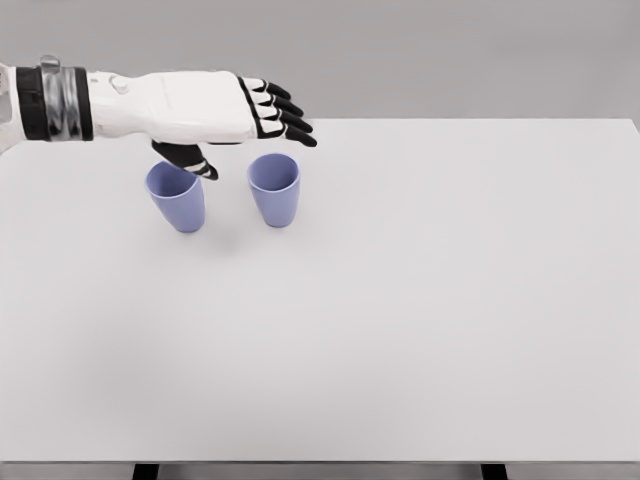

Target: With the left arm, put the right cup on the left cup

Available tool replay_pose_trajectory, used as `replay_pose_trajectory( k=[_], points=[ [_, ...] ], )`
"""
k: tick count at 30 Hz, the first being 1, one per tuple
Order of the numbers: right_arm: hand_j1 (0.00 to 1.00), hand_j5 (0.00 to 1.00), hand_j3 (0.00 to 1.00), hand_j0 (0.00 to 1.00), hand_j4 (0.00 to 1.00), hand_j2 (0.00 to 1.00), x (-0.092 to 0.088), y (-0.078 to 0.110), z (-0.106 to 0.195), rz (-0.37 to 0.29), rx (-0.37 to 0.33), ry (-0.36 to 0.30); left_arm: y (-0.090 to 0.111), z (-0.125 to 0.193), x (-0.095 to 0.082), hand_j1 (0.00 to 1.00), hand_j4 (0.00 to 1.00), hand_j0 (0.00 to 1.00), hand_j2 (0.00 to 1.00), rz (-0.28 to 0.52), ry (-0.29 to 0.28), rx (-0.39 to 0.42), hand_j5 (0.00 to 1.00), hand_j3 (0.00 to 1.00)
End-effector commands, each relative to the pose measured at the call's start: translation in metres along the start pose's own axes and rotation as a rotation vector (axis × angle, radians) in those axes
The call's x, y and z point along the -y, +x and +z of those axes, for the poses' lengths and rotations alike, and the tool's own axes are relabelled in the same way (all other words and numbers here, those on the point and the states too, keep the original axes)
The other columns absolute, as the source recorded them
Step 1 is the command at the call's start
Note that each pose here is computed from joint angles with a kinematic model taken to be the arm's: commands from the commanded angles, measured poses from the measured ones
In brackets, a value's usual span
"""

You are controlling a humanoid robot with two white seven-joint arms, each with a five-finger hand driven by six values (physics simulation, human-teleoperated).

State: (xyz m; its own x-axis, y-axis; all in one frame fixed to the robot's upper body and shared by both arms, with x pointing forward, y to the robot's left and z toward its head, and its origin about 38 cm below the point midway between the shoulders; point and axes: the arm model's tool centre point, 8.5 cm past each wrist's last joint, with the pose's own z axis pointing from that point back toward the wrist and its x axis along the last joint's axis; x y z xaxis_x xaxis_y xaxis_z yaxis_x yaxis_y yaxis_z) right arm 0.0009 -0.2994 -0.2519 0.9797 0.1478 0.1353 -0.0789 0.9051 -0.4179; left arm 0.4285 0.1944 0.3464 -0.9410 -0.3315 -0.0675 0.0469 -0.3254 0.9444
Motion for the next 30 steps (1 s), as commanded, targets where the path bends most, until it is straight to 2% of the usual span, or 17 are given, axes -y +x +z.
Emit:
replay_pose_trajectory(
  k=[1, 7, 17, 30],
  points=[
    [1.0, 1.0, 1.0, 1.0, 1.0, 1.0, 0.0, 0.0, 0.0, -0.001, 0.0, 0.0, -0.006, -0.011, 0.01, 1.0, 1.0, 1.0, 1.0, -0.004, -0.03, -0.021, 1.0, 1.0],
    [1.0, 1.0, 1.0, 1.0, 1.0, 1.0, 0.0, 0.0, 0.0, -0.001, 0.0, 0.0, -0.009, -0.032, 0.015, 1.0, 1.0, 1.0, 1.0, -0.015, -0.042, -0.022, 1.0, 1.0],
    [1.0, 1.0, 1.0, 1.0, 1.0, 1.0, 0.0, -0.001, 0.0, 0.0, -0.002, 0.0, -0.015, -0.036, 0.031, 1.0, 1.0, 1.0, 1.0, -0.03, -0.101, -0.048, 1.0, 1.0],
    [1.0, 1.0, 1.0, 1.0, 1.0, 1.0, 0.0, -0.001, 0.0, -0.001, -0.001, 0.0, -0.018, -0.052, 0.035, 1.0, 1.0, 1.0, 1.0, -0.045, -0.116, -0.052, 1.0, 1.0]
  ],
)
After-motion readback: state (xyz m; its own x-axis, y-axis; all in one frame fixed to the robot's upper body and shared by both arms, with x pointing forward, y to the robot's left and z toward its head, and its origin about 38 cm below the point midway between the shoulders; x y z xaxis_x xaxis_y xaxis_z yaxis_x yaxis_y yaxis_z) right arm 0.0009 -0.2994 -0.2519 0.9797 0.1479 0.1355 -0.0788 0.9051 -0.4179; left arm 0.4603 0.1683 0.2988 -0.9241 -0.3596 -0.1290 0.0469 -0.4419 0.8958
